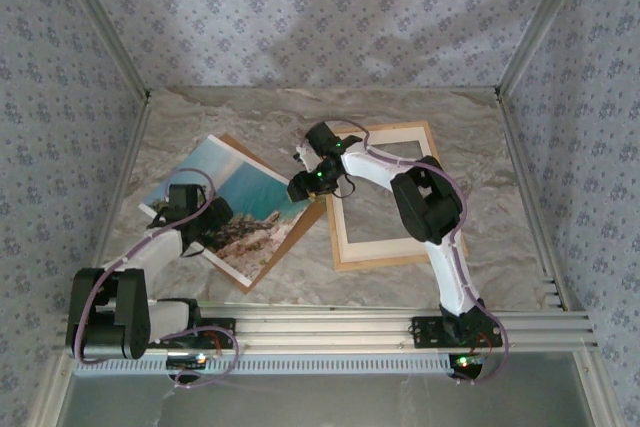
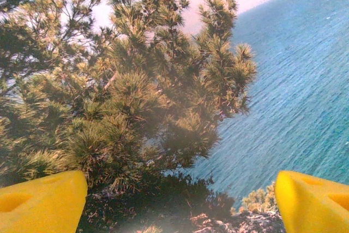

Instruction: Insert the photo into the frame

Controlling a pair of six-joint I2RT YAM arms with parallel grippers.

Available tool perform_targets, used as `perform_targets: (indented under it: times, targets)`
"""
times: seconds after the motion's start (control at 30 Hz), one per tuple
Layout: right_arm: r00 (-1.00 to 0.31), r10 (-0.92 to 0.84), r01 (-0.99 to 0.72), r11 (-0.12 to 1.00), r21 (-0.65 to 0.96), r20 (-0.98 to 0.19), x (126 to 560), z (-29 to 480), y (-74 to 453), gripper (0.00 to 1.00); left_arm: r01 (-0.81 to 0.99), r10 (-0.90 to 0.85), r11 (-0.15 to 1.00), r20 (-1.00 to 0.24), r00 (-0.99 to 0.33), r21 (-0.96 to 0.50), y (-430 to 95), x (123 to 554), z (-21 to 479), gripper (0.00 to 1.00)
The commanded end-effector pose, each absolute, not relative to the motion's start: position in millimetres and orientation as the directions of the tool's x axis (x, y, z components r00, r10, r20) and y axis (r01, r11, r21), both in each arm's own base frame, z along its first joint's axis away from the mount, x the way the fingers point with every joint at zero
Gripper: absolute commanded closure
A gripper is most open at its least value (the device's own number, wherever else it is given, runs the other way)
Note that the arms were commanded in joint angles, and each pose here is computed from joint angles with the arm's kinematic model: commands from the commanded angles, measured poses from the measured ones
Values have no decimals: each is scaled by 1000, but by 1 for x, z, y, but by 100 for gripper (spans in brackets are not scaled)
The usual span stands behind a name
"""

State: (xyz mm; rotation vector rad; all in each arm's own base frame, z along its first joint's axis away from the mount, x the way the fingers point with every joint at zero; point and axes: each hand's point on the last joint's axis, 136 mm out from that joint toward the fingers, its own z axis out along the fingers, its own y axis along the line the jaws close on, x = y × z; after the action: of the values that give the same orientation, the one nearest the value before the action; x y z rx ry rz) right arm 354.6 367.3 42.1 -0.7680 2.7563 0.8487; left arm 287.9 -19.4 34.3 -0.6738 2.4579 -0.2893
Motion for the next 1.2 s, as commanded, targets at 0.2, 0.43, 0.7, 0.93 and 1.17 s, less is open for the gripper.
perform_targets:
  times: [0.2,0.43,0.7,0.93,1.17]
  targets:
    - [-849,-414,-528,676,515,-328,355,73,371,34,-407,-530,842,-404,-745,-354,-26,275,19,11]
    - [-842,-426,-540,661,522,-332,352,77,371,34,-407,-531,842,-405,-744,-355,-26,275,20,11]
    - [-846,-404,-533,606,591,-348,347,88,372,33,-405,-530,842,-406,-744,-356,-27,275,20,11]
    - [-872,-340,-487,519,703,-353,340,100,378,31,-404,-531,841,-404,-745,-360,-28,275,20,11]
    - [-908,-248,-418,458,785,-339,338,107,383,32,-401,-531,840,-403,-745,-365,-28,276,21,11]
